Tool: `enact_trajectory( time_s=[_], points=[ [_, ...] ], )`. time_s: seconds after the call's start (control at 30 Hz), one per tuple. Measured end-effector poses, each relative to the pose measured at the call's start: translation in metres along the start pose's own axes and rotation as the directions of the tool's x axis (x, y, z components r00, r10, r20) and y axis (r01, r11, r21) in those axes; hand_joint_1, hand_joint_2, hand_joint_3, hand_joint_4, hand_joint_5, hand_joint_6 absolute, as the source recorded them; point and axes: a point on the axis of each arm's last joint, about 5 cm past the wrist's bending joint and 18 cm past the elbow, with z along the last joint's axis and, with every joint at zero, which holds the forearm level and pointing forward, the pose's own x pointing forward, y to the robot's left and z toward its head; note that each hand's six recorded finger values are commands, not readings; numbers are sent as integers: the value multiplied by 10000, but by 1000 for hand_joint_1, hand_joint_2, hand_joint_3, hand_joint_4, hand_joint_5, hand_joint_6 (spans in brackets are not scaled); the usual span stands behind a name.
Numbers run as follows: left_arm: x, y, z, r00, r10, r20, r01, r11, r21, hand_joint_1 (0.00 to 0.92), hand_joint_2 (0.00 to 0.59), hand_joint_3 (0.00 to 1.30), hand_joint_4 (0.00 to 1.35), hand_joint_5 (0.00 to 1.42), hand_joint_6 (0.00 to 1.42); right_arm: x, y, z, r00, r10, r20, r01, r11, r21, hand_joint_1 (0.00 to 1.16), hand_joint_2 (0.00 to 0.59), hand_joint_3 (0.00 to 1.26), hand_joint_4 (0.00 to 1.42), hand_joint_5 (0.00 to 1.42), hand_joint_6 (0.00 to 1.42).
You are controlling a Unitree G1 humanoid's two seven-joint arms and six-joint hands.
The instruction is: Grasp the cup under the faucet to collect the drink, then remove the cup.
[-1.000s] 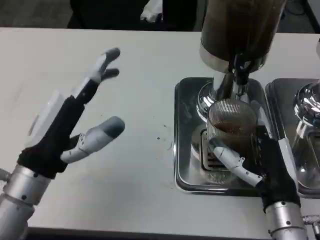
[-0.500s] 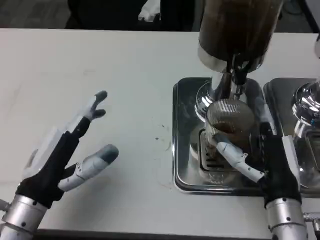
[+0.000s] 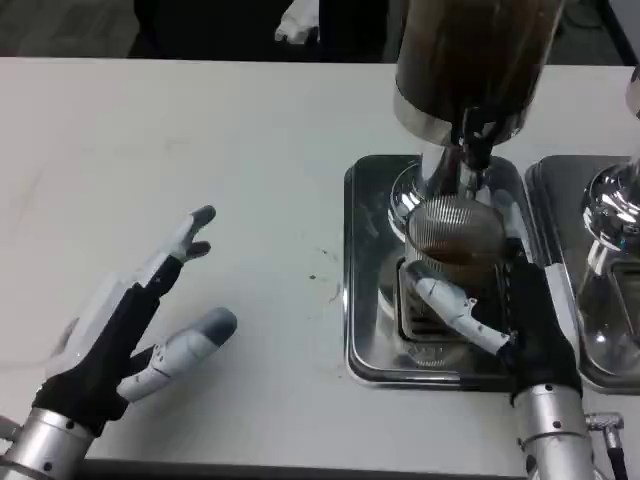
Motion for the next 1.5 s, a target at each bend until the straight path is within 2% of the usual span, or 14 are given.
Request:
enact_trajectory(
  time_s=[0.4,0.53,0.6,0.63,0.87,1.07,1.23,1.37,1.5],
  points=[
    [-60,-11,-15,9997,75,-221,-78,9999,-103,0,133,24,0,141,33,49,91,1,9997,-223,86,222,9997,104,889,175,0,0,3,190],
    [-61,-2,-17,9994,245,-264,-250,9995,-194,0,133,37,0,142,36,47,110,-9,9996,-270,64,270,9996,126,900,177,0,0,16,201],
    [-62,1,-18,9992,299,-276,-305,9993,-224,0,133,41,0,142,36,49,116,-11,9997,-249,75,248,9996,131,907,178,0,107,155,329],
    [-62,2,-18,9991,315,-278,-322,9992,-233,0,133,49,0,148,37,48,118,-13,9997,-239,81,237,9996,137,912,179,0,137,179,371],
    [-63,7,-17,9987,426,-285,-435,9986,-296,0,132,70,0,153,39,62,144,-6,9999,-89,131,86,9997,227,943,175,83,279,305,494],
    [-71,11,-19,9978,571,-325,-583,9975,-392,0,132,91,0,153,49,76,160,-5,9999,-44,109,41,9996,264,968,187,203,384,393,597],
    [-74,10,-19,9978,569,-329,-582,9975,-395,0,132,94,0,159,52,89,164,-3,9999,-116,104,113,9996,269,984,190,277,448,430,631],
    [-76,10,-19,9977,581,-337,-595,9974,-400,0,135,98,0,162,53,97,174,0,9997,-225,89,222,9994,265,1087,222,420,535,530,726],
    [-79,10,-18,9976,581,-377,-596,9974,-395,0,138,111,0,166,55,101,185,5,9992,-372,137,372,9993,47,1152,209,479,559,603,809]
  ],
)
